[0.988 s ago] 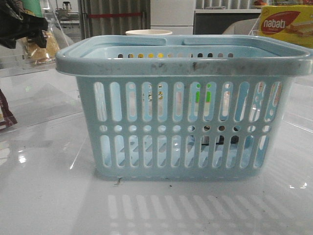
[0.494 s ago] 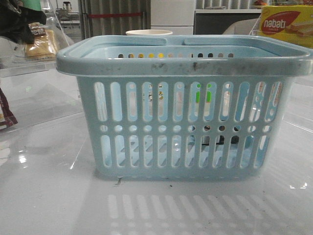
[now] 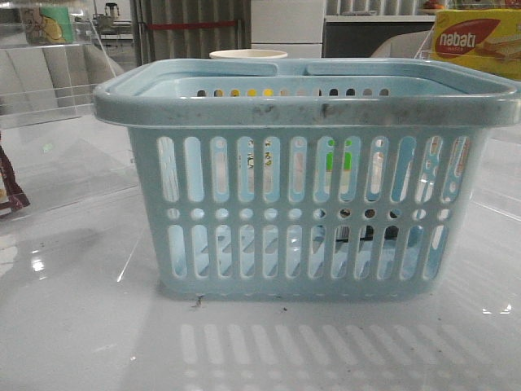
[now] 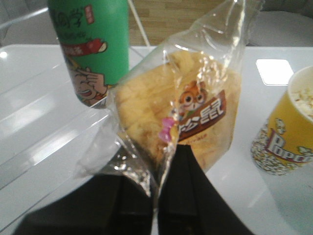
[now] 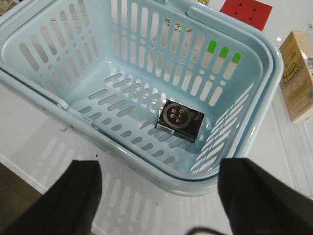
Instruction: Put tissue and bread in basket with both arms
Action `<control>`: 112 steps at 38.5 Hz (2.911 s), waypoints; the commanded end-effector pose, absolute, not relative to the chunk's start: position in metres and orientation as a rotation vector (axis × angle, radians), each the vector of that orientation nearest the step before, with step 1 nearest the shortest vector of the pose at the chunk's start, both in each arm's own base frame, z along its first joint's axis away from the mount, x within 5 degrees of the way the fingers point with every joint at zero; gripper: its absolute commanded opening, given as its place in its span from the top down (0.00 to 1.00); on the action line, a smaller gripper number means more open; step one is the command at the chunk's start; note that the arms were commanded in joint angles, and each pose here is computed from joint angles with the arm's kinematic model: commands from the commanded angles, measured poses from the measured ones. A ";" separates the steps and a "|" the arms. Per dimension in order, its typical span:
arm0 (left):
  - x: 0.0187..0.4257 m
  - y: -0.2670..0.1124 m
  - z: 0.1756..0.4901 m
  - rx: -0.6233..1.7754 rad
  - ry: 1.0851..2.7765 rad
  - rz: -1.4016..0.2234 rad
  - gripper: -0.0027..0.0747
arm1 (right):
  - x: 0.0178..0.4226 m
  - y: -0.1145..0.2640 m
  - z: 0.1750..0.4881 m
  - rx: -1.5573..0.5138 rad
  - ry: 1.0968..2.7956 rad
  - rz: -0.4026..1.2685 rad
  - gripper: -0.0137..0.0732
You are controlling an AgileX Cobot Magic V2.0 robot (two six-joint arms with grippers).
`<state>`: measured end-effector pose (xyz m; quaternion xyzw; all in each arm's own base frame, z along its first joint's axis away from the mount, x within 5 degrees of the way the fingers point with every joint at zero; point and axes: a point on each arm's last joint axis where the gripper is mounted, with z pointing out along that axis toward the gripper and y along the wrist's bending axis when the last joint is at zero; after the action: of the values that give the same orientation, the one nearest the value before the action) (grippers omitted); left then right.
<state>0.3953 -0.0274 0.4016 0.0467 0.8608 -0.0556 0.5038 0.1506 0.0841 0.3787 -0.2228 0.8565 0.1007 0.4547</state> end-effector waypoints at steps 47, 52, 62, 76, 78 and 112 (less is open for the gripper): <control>0.303 -0.243 0.388 1.005 2.042 -0.394 0.30 | 0.151 0.084 0.393 -0.532 2.015 0.264 0.16; 0.291 -0.234 0.409 0.988 1.993 -0.399 0.31 | 0.151 0.084 0.393 -0.532 2.015 0.264 0.16; 0.245 -0.200 0.449 0.964 1.907 -0.411 0.31 | 0.151 0.084 0.393 -0.532 2.015 0.264 0.16; 0.169 -0.143 0.442 0.953 1.881 -0.414 0.31 | 0.151 0.084 0.393 -0.532 2.015 0.264 0.16; 0.159 -0.135 0.437 0.953 1.881 -0.414 0.31 | 0.151 0.084 0.393 -0.532 2.015 0.265 0.16; 0.095 -0.069 0.390 0.757 1.936 -0.313 0.31 | 0.097 0.047 0.356 -0.547 2.010 0.184 0.18</control>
<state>0.0931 -0.0674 0.3761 0.3232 0.8216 -0.1146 0.4554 0.0976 0.0482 0.3463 -0.2257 0.8519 0.0778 0.4661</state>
